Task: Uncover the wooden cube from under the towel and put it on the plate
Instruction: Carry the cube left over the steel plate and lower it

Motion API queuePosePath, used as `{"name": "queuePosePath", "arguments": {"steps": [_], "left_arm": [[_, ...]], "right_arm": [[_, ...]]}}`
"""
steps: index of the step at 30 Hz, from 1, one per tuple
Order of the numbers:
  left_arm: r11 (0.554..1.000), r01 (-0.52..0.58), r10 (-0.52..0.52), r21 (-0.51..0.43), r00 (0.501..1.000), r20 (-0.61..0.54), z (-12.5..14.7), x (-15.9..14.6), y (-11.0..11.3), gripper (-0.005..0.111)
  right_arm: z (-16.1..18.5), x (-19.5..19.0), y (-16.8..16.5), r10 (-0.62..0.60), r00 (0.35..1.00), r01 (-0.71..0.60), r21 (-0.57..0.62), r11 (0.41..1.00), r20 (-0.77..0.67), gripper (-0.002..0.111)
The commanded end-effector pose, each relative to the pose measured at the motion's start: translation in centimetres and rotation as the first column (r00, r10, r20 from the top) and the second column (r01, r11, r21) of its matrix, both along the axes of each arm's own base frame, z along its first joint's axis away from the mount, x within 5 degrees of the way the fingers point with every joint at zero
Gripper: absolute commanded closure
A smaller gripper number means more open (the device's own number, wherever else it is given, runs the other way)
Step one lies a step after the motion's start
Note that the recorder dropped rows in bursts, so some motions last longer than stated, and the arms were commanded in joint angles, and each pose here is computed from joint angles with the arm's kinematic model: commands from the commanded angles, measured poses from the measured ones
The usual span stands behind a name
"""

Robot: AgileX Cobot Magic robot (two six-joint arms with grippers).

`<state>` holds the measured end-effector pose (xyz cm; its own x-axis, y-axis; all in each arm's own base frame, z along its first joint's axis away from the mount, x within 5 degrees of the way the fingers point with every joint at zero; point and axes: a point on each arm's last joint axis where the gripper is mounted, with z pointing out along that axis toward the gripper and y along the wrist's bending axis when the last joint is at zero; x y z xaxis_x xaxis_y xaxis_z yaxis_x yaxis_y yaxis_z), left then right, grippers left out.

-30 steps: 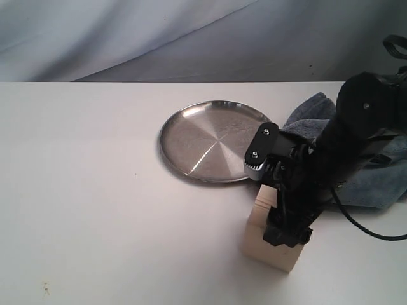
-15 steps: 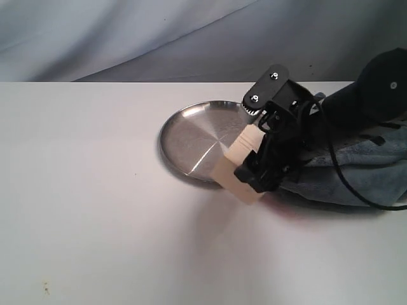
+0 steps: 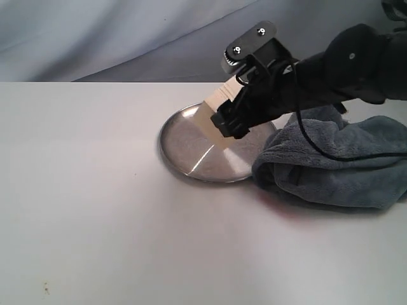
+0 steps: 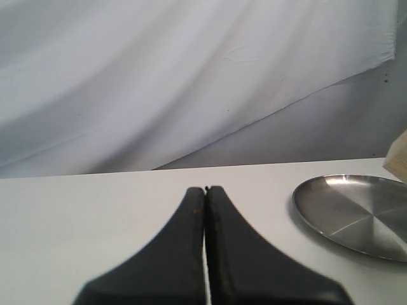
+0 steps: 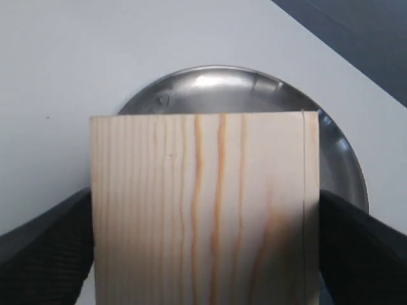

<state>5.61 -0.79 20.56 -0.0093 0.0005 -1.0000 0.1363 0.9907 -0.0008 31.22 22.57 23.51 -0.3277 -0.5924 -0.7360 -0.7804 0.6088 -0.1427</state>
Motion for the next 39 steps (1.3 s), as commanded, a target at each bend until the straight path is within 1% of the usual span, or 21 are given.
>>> {"name": "queuePosePath", "arguments": {"steps": [1,4,9,12,15,19,22,25,36,39], "left_arm": [[1.0,-0.003,0.003,-0.005,1.0,0.01,0.0,0.0,0.0,0.107],[1.0,-0.003,0.003,-0.005,1.0,0.01,0.0,0.0,0.0,0.107],[1.0,-0.003,0.003,-0.005,1.0,0.01,0.0,0.0,0.0,0.107],[1.0,-0.003,0.003,-0.005,1.0,0.01,0.0,0.0,0.0,0.107],[1.0,-0.003,0.003,-0.005,1.0,0.01,0.0,0.0,0.0,0.107],[1.0,-0.003,0.003,-0.005,1.0,0.01,0.0,0.0,0.0,0.107],[1.0,-0.003,0.003,-0.005,1.0,0.01,0.0,0.0,0.0,0.107],[1.0,-0.003,0.003,-0.005,1.0,0.01,0.0,0.0,0.0,0.107],[1.0,-0.003,0.003,-0.005,1.0,0.01,0.0,0.0,0.0,0.107],[1.0,-0.003,0.003,-0.005,1.0,0.01,0.0,0.0,0.0,0.107]], "right_arm": [[0.3,2.2,1.7,-0.025,0.999,0.024,0.051,0.998,0.021,0.067],[-0.9,3.3,2.6,-0.035,0.999,0.036,0.054,0.998,-0.02,0.067],[-1.7,4.9,3.6,-0.106,0.99,0.117,0.116,0.986,-0.097,0.067],[-1.9,6.0,3.8,-0.127,0.976,0.151,0.127,0.98,-0.18,0.067],[-2.5,6.8,3.7,-0.149,0.966,0.166,0.063,0.984,-0.212,0.07],[-2.7,7.4,3.2,-0.213,0.948,0.209,-0.04,0.977,-0.236,0.072],[-2.9,7.3,2.9,-0.24,0.94,0.226,-0.084,0.97,-0.242,0.072],[-3.3,7.3,2.6,-0.24,0.939,0.215,-0.125,0.968,-0.246,0.072],[-5.5,7.7,2.8,-0.247,0.932,0.214,-0.146,0.966,-0.266,0.072],[-5.4,7.9,2.9,-0.245,0.936,0.218,-0.131,0.967,-0.252,0.072]]}}
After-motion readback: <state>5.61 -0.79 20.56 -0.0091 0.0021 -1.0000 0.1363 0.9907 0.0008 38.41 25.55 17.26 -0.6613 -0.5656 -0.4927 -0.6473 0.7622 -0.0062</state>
